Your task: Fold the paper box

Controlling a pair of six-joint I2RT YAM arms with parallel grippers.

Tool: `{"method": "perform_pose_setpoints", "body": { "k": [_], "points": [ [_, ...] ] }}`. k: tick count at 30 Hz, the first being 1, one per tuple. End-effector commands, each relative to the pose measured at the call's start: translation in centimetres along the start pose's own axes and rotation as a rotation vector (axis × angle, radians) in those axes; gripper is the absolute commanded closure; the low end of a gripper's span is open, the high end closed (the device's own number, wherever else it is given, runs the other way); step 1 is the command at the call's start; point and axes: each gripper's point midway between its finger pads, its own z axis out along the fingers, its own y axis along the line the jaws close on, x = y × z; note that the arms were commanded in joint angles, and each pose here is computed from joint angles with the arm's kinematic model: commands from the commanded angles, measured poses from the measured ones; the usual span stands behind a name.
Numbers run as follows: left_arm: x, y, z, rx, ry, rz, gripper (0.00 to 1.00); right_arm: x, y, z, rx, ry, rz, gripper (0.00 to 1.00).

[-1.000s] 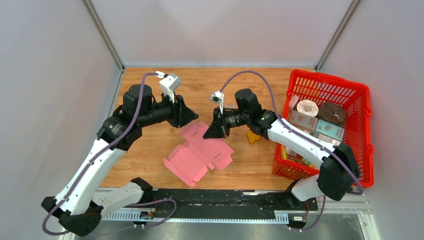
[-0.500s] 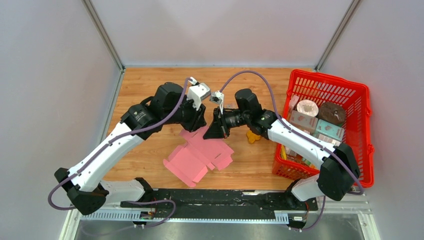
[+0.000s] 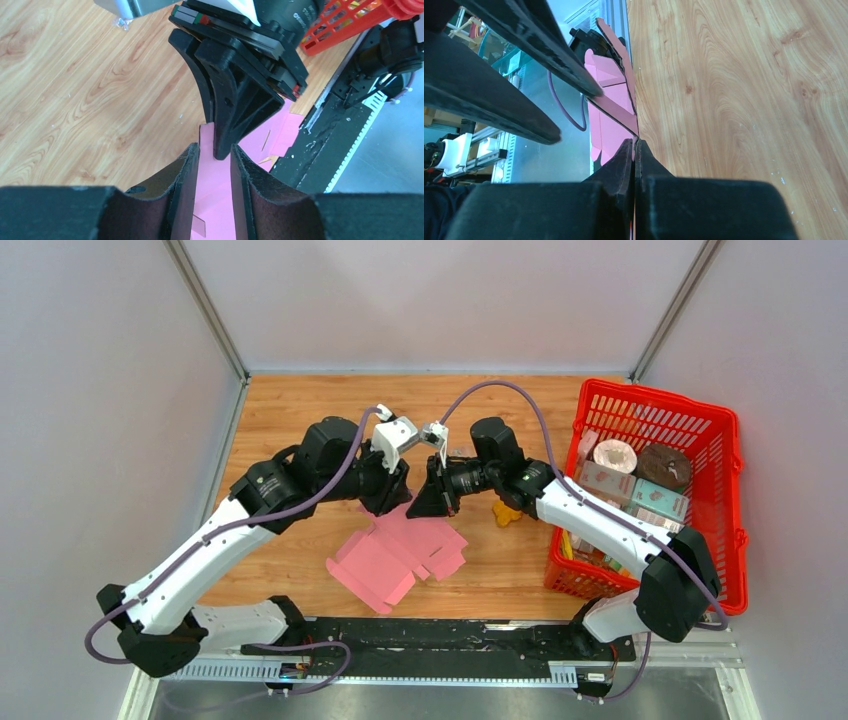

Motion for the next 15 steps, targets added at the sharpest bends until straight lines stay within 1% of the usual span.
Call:
{"method": "perform_pose_setpoints", "body": {
  "k": [1,7,10,15],
  "points": [
    [-0.7,-1.2,-1.1,0.038,-0.072,-0.027,0.62,-1.9,1.5,-0.3,-0.04,-0.043,-0.064,1.0],
    [0.1,-1.4,0.4,0.059,-0.044,-0.048,0.62,-2.0,1.8,-0.4,-0.048,-0.048,-0.066,1.0],
    [0.0,-1.7,0.9,0.079,-0.042,-0.052,0.65,-1.9,1.8,-0.3,-0.051,-0.047,-0.065,1.0],
    [-0.4,-2.5,1.4,0.127,-0.07,-0.069,0.65,-2.0,1.9,-0.3,-0.061,-0.05,-0.066,1.0]
  ]
}}
